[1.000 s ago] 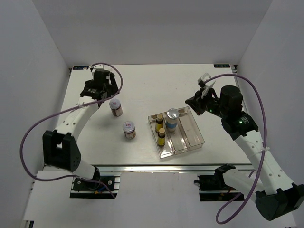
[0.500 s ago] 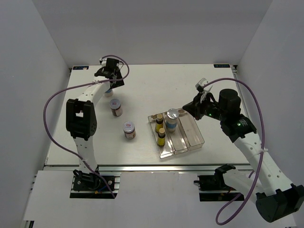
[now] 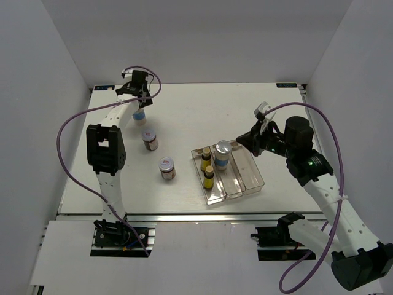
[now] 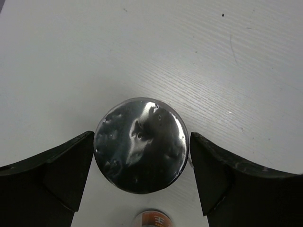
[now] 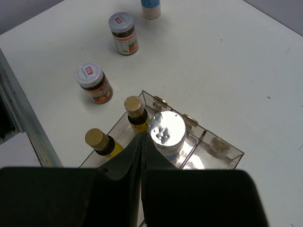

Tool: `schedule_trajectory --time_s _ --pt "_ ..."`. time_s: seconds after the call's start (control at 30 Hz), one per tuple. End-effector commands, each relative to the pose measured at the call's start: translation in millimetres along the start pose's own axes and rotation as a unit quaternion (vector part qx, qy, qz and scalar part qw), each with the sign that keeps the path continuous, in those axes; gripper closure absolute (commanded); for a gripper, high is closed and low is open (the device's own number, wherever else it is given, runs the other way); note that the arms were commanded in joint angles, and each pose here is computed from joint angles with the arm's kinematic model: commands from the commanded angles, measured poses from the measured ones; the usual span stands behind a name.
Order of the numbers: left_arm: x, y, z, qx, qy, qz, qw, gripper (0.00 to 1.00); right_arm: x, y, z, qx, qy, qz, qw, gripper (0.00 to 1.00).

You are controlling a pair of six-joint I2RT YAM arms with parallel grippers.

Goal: Organize the condiment bottles

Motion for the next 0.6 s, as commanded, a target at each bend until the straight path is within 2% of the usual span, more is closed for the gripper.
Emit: schedule_trajectory --time_s 0.0,0.07,0.17,0.3,0.43,0.53,0.57 --pt "-22 7 -3 0.007 0.016 -0.041 0.999 0.10 -3 -1 -2 0.004 0.011 -0.014 1.000 1.00" --pt "-21 6 -3 0.009 0.015 -0.042 0.999 0.16 -3 -1 -3 0.007 0.011 -0.012 1.000 1.00" --pt "-18 6 -2 0.012 0.016 -0.042 0.999 0.34 -1 -2 -4 0.006 0.009 -0.010 1.000 1.00" --pt "-18 11 2 0.013 0.017 -0.050 0.999 0.67 0 -4 -5 0.008 0.009 -0.006 1.000 1.00" --pt "-35 32 8 0.028 0.022 -0.079 0.996 0.87 2 -5 -6 0.011 0.009 -0.003 1.000 1.00" --pt "-59 66 13 0.081 0.035 -0.121 0.989 0.97 2 -6 -7 0.012 0.009 -0.002 1.000 1.00" --pt "-77 91 18 0.111 0.055 -0.157 0.980 0.98 3 -6 -7 0.012 0.008 -0.002 1.000 1.00"
Point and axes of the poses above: each gripper's point midway between its finger pads, its own y axis back along the fingers, its own z axis along the line the jaws close on, x = y × z, the point moved 10 cm from there along y, back along the fingers, and after that the axes turned 6 degrees about y, right-handed, at the moved point
